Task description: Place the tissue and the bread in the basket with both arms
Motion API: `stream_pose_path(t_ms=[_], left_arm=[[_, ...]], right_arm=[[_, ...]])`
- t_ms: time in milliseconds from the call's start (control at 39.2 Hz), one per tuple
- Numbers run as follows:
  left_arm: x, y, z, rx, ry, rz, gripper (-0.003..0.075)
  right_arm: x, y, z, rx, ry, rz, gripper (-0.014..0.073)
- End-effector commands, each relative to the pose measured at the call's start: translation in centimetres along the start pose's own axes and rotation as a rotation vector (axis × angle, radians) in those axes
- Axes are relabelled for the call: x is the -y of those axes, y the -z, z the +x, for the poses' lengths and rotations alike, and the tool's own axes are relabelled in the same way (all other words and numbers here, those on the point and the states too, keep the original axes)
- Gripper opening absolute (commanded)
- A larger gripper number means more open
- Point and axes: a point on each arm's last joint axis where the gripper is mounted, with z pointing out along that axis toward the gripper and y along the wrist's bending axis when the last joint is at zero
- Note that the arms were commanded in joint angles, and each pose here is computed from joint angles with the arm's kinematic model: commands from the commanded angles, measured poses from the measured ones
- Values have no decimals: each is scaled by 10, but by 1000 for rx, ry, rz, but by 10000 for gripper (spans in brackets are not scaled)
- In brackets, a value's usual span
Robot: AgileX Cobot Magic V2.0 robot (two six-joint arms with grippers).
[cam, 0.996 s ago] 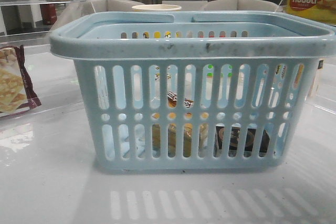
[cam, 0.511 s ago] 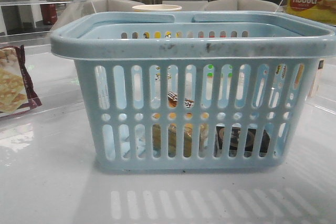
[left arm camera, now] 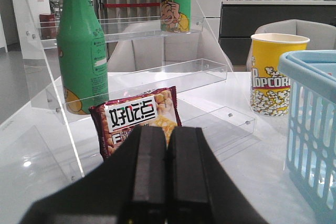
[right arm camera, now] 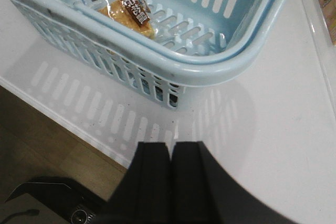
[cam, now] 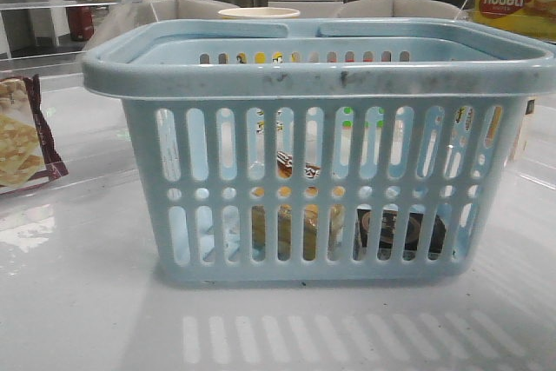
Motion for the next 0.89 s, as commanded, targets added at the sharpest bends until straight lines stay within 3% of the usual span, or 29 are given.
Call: stream_pose_path(t_ms=[0, 868], left_arm=[[-1, 2, -9, 110, 11, -7, 90], [-1, 2, -9, 108, 11, -7, 90]], right_arm=[[0, 7, -12, 90, -3, 0, 29], [0, 12, -11, 114, -2, 0, 29]])
